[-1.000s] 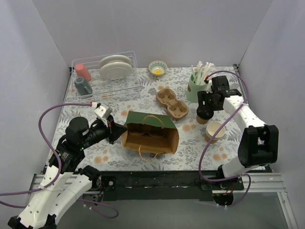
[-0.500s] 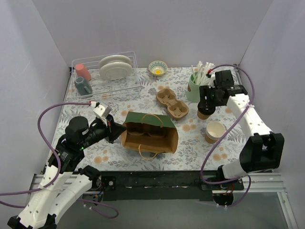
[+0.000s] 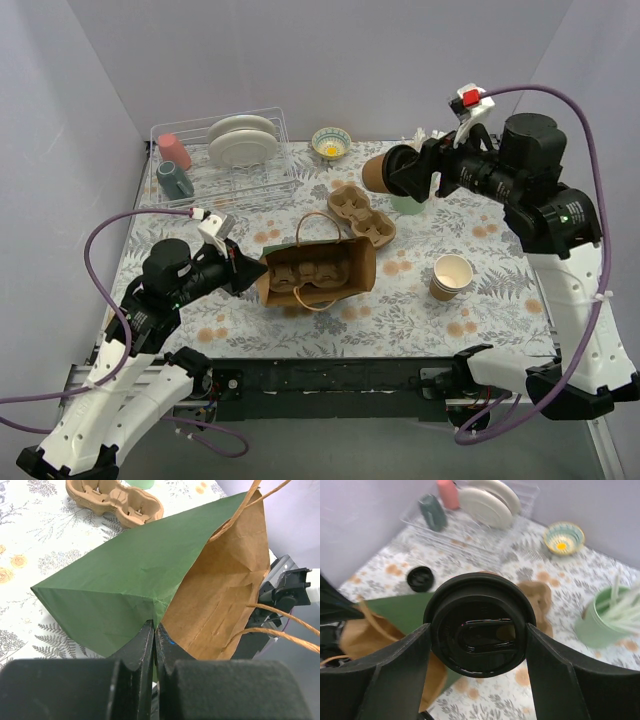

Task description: Pack the takeout coffee

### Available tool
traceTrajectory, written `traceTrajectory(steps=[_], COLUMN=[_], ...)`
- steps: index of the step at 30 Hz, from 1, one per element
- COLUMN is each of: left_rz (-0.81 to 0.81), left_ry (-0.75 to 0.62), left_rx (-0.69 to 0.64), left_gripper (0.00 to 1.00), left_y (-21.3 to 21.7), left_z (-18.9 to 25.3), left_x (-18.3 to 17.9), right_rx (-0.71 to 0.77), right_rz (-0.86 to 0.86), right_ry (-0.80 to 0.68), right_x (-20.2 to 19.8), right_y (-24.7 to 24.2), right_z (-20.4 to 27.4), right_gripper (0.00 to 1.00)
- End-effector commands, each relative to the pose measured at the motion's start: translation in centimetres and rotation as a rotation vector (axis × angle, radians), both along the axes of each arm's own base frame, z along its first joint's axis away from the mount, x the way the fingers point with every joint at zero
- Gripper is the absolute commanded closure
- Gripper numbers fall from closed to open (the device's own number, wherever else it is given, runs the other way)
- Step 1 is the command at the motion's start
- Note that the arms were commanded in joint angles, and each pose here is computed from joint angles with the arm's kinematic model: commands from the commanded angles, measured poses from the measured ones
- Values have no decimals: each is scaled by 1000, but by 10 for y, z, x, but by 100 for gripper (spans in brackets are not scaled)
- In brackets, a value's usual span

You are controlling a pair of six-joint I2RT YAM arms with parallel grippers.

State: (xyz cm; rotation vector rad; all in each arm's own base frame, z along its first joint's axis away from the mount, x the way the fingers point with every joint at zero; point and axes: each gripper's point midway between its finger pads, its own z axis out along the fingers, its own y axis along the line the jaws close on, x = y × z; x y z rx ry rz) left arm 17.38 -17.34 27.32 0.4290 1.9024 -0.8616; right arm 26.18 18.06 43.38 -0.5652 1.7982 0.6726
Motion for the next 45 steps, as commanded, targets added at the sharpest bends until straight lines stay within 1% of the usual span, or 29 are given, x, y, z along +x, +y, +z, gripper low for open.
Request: traceTrajectory(steps=[1, 3, 4, 5, 10, 14, 18, 22, 27, 32, 34, 36, 37, 38, 41, 45], left_rz=[14, 14, 21, 26, 27, 31, 32, 41, 24, 13, 4, -3, -10, -13, -41, -61], left_ry=[8, 8, 3, 5, 11, 9, 9, -6, -13, -33, -38, -42, -45, -46, -56, -92], left_rx=[-22, -24, -28, -30, -41, -47, -50, -52, -56, -57, -57, -54, -56, -56, -63, -67], left_gripper=[100, 100, 100, 100, 100, 100, 100, 100, 100, 100, 100, 100, 100, 100, 100, 100], left_y=[-1, -2, -1, -1, -3, -2, -2, 0, -1, -2, -3, -4, -5, -5, -8, -10], left_z=[9, 8, 8, 8, 8, 7, 8, 11, 13, 16, 16, 18, 18, 19, 20, 19], left_x=[3, 3, 5, 5, 6, 6, 5, 5, 2, 1, 1, 2, 1, 1, -1, -3], right_rx=[161, 180, 191, 197, 218, 198, 163, 110, -51, -221, -295, -367, -379, -424, -466, -554], right_rz=[272, 368, 444, 477, 651, 699, 750, 754, 735, 677, 667, 646, 649, 627, 586, 594], right_ry=[-112, -152, -180, -192, -194, -207, -174, -130, -131, -226, -244, -293, -308, -335, -390, -411], right_x=[-51, -69, -83, -91, -127, -141, -149, -152, -151, -137, -136, -135, -137, -130, -123, -115], right_y=[35, 45, 53, 56, 73, 75, 84, 97, 116, 132, 139, 143, 144, 145, 145, 147], right_z=[68, 79, 84, 86, 81, 72, 52, 26, -19, -42, -55, -66, -69, -80, -88, -120], right_gripper=[47, 48, 48, 48, 49, 48, 47, 47, 49, 50, 51, 52, 52, 52, 52, 55])
